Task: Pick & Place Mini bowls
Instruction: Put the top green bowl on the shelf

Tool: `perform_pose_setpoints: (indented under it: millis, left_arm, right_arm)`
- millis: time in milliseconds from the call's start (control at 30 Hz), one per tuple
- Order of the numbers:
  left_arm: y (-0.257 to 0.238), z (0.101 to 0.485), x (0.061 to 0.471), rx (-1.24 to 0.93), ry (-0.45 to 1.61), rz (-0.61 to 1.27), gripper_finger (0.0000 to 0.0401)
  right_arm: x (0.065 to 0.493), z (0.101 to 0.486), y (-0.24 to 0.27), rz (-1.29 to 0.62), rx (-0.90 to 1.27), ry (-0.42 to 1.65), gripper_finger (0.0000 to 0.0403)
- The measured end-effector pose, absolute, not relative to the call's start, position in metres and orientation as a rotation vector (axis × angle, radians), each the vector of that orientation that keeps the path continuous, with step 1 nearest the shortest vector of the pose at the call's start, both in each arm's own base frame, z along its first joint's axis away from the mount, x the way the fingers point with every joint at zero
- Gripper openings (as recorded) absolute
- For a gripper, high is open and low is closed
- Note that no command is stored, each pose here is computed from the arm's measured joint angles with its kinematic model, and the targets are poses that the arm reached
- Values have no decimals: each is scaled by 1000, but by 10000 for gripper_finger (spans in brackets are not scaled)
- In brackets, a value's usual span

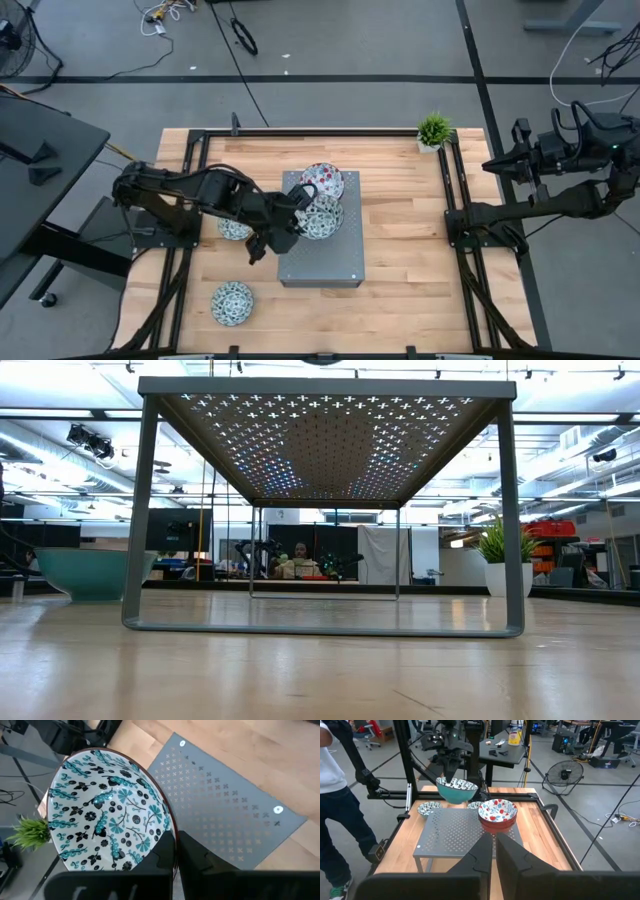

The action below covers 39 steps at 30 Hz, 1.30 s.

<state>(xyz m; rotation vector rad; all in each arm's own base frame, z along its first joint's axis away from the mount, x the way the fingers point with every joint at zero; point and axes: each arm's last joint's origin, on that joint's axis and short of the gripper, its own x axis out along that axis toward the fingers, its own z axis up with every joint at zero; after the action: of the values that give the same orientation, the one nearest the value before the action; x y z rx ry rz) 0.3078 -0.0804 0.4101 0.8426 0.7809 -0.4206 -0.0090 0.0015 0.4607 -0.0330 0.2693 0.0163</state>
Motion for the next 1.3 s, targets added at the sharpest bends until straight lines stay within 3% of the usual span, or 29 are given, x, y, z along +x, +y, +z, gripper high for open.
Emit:
perform_pose_setpoints:
  millis: [500,833,1300]
  left_arm:
    - [-102,430,274,873,698,-463,9]
    - [-76,467,223,799,588,-382,9]
    - [-54,403,200,724,679,-412,9]
  right_arm:
    - [-9,461,1,17,-33,269,29]
    - [-9,461,2,16,-33,269,29]
    - [-9,461,1,16,-33,269,29]
